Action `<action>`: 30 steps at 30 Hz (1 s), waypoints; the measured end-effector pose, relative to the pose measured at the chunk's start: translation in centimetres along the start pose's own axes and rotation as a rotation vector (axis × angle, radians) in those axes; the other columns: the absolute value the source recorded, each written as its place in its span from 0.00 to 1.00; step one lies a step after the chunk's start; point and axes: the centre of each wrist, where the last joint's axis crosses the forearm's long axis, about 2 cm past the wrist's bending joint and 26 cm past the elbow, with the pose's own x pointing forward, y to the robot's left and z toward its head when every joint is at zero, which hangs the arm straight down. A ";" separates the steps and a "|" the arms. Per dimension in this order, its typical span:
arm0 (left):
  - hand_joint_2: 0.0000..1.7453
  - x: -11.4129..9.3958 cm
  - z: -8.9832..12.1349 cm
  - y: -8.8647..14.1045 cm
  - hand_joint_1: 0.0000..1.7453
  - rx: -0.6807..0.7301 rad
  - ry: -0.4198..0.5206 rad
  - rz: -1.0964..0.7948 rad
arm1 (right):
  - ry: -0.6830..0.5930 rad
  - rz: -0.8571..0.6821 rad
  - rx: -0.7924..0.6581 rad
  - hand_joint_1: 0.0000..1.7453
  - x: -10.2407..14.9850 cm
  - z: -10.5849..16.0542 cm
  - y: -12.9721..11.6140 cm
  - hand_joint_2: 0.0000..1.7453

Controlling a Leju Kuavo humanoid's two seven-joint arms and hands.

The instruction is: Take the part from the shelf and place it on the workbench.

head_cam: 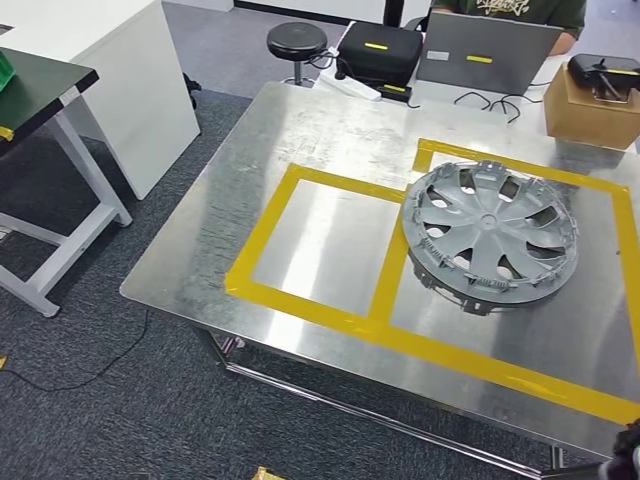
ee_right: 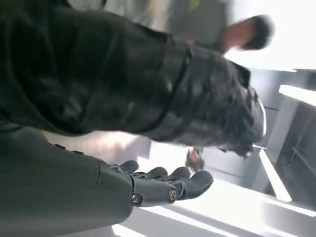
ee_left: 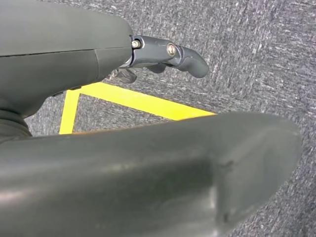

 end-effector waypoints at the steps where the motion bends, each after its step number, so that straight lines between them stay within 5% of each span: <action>1: 0.00 0.0 0.0 0.0 0.00 0.000 0.001 0.000 | 0.008 -0.150 0.001 0.00 1.3 1.1 0.9 0.00; 5: 0.00 -0.1 0.0 0.1 0.00 0.007 0.005 0.008 | -0.030 -0.635 0.022 0.00 6.2 3.9 3.1 0.00; 9: 0.00 -0.2 0.1 0.1 0.00 0.016 0.009 0.017 | -0.076 -0.818 -0.017 0.00 9.5 5.4 3.4 0.00; 30: 0.00 -0.4 0.2 0.3 0.00 0.010 0.027 -0.008 | -0.254 -0.857 0.146 0.00 16.7 6.3 3.5 0.00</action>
